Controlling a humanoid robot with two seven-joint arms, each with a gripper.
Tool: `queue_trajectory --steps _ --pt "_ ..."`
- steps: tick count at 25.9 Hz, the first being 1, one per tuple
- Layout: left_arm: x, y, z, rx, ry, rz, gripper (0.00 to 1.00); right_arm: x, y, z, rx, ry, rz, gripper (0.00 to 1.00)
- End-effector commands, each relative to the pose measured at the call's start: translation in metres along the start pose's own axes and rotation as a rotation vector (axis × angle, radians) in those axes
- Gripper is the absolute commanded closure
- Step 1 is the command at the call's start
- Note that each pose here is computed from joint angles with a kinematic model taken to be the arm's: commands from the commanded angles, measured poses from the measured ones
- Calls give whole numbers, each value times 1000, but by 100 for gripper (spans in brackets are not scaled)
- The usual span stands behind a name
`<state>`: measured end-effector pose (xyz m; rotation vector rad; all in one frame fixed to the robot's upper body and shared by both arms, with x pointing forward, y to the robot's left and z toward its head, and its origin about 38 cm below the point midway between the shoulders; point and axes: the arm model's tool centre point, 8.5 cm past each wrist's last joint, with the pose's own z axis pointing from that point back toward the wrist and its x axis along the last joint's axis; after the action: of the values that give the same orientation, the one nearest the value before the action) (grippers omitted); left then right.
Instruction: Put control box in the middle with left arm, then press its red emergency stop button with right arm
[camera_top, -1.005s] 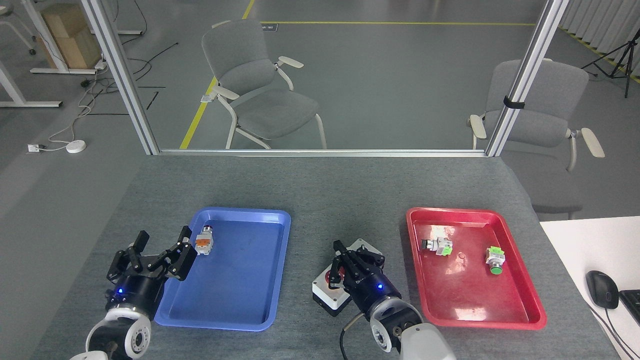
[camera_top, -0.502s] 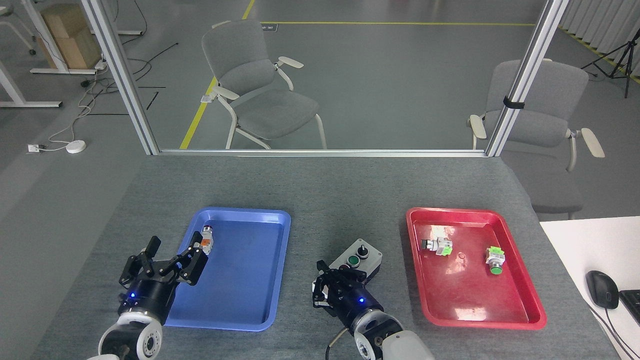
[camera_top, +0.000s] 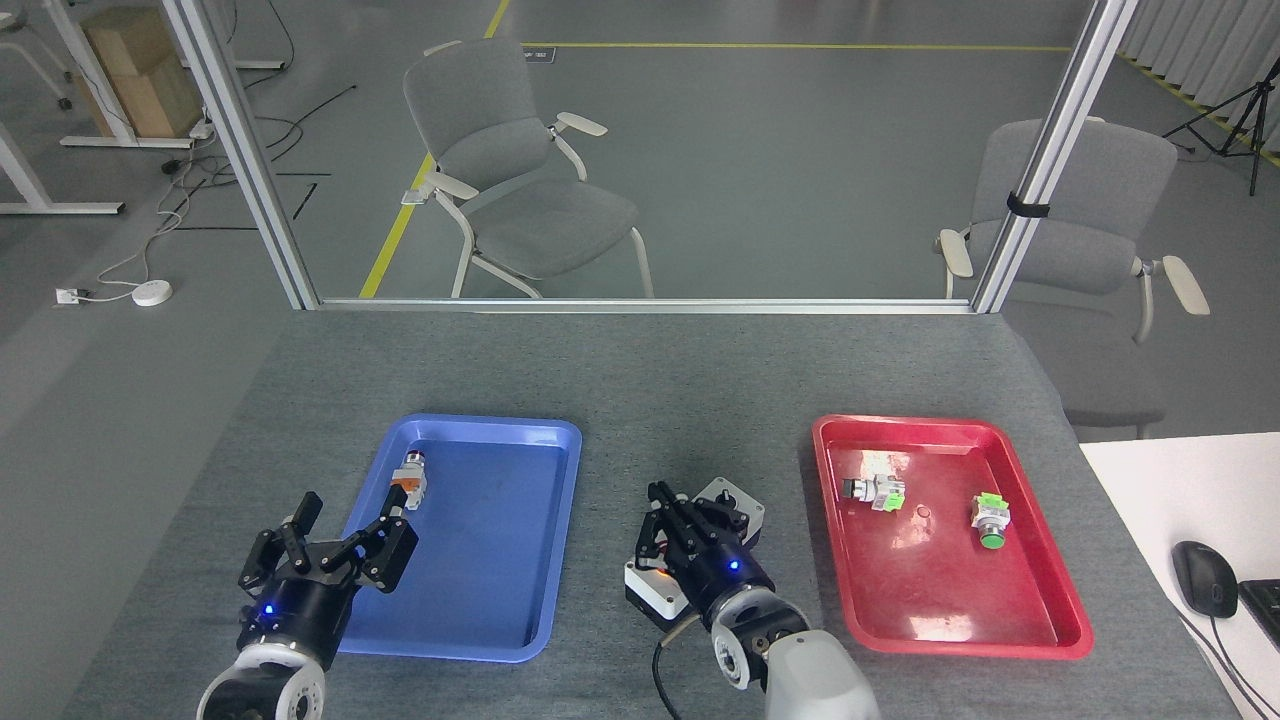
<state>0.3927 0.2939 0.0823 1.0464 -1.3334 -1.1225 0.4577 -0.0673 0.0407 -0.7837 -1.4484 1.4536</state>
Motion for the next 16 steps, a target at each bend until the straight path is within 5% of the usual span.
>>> queue_trajectory --steps 1,6,9,16 --pt "14 -14 5 -37 -36 -1 1 -33 -47 -6 -203 91 -72 1" --pt "28 -35 12 -92 -72 -1 1 -117 -53 23 -274 307 -71 1" --pt "28 -37 12 -95 -72 2 1 -144 -32 47 -233 418 -53 1" --pt "29 -38 12 -96 -75 20 1 -141 3 120 -226 479 -16 1"
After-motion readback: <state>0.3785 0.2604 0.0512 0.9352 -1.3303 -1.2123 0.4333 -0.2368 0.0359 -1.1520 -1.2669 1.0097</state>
